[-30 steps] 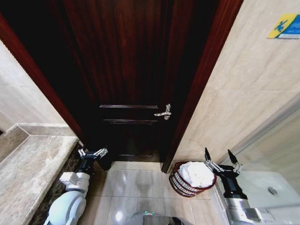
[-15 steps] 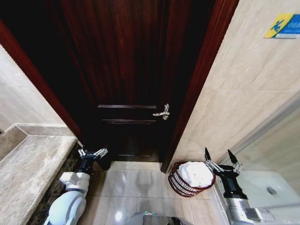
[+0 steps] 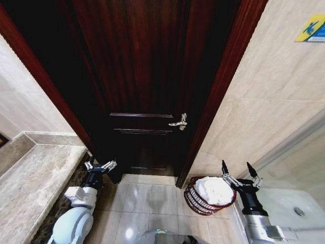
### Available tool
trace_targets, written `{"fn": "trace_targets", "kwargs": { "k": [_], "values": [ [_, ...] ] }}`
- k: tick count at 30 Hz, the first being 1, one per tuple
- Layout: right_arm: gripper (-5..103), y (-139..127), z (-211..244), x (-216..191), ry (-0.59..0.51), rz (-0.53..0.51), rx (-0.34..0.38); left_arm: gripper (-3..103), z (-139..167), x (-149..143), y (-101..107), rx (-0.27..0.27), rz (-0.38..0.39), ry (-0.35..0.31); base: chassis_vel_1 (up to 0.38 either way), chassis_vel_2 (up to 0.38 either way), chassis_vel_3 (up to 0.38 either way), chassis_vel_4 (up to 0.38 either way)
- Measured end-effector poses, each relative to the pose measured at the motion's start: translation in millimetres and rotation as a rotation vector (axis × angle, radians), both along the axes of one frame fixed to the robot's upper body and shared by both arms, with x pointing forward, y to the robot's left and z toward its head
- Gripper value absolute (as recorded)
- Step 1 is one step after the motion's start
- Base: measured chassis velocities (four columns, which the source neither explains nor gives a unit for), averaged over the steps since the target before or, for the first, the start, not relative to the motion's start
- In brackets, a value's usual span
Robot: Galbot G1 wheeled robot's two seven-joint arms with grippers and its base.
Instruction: Discard the used towel into the hamper.
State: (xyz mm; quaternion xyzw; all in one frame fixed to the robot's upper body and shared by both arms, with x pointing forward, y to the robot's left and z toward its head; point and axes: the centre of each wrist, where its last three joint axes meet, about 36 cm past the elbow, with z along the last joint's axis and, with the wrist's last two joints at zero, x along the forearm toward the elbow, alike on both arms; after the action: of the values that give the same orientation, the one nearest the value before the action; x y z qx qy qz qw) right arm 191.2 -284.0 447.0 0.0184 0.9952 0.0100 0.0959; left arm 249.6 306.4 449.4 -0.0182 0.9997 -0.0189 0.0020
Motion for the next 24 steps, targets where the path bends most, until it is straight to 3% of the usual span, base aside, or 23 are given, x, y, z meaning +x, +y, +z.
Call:
{"fn": "trace_targets", "kwargs": {
  "k": [14, 24],
  "values": [
    [100, 0.0, 0.0, 0.0, 0.000, 0.000, 0.000, 100, 0.0, 0.0, 0.0, 0.000, 0.000, 0.000, 0.005, -0.004, -0.008, 0.004],
    [100, 0.0, 0.0, 0.0, 0.000, 0.000, 0.000, 100, 0.0, 0.0, 0.0, 0.000, 0.000, 0.000, 0.142, -0.134, -0.132, 0.143]
  ]
}}
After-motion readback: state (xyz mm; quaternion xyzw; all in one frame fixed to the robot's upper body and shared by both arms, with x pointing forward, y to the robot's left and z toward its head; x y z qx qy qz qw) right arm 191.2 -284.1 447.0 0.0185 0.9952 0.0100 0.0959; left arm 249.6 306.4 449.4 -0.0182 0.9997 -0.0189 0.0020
